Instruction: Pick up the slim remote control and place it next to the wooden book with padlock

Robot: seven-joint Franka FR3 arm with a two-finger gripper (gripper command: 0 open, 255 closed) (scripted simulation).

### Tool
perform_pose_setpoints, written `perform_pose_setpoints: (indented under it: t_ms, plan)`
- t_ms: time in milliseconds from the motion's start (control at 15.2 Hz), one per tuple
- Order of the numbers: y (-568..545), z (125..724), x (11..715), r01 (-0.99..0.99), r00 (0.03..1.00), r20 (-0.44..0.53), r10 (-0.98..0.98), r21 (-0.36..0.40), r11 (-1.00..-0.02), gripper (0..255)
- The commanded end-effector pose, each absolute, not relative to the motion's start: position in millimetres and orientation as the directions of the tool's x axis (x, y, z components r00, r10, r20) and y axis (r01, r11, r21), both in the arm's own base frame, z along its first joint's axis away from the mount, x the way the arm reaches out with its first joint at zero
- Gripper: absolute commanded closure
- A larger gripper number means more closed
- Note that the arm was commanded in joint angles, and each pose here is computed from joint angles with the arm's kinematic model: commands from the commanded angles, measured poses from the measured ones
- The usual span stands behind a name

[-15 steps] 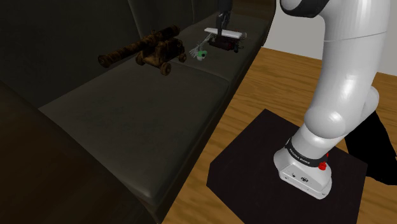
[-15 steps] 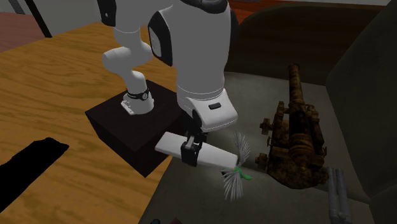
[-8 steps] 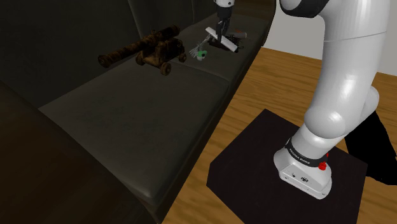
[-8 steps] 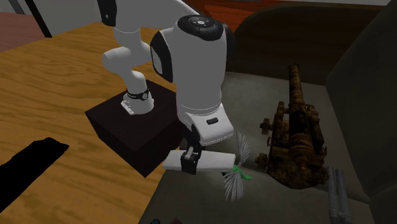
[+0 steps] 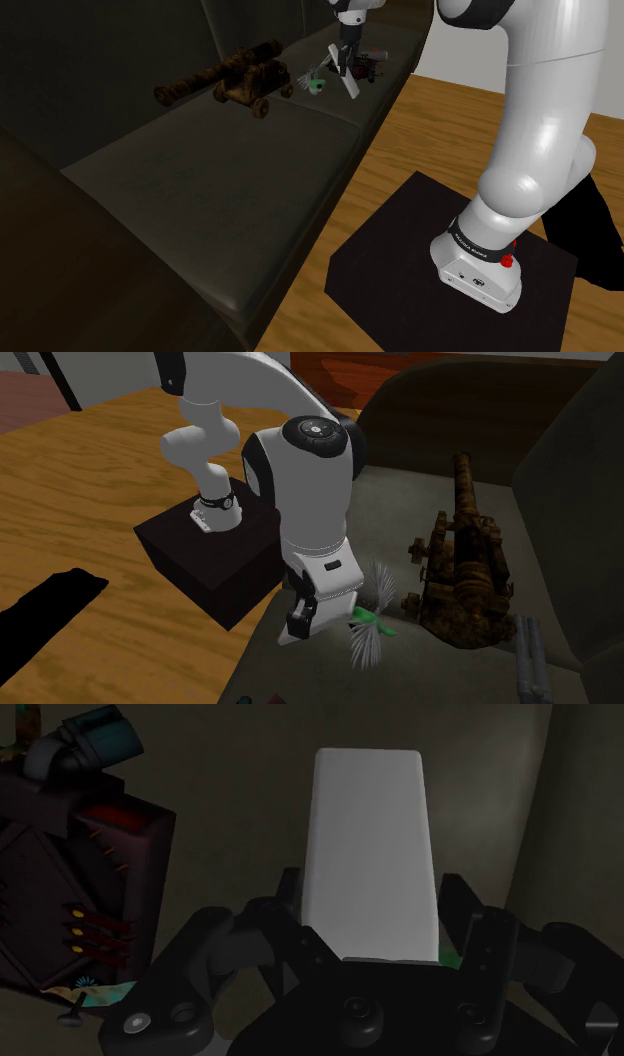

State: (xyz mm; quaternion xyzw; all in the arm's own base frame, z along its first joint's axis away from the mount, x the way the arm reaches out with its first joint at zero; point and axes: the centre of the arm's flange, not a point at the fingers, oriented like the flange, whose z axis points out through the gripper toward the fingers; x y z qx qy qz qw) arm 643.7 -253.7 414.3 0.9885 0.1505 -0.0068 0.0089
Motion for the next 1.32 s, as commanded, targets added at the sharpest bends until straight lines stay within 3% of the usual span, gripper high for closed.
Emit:
perform_pose_setpoints:
  t_ms: [0,660,1122,1188,1254]
  plan:
    - [-253.8,398.4,643.3,0.298,0.954,-0.023,0.297,0.011,-0.955,255]
    - [-253.8,347.4,643.3,0.298,0.954,-0.023,0.297,0.011,-0.955,255]
    - [-253.8,347.4,643.3,0.298,0.954,-0.023,0.297,0.011,-0.955,255]
    - [-253.9,347.6,644.3,0.298,0.954,-0.023,0.297,0.011,-0.955,0]
    - [-253.5,347.8,643.8,0.298,0.954,-0.023,0.297,0.011,-0.955,0]
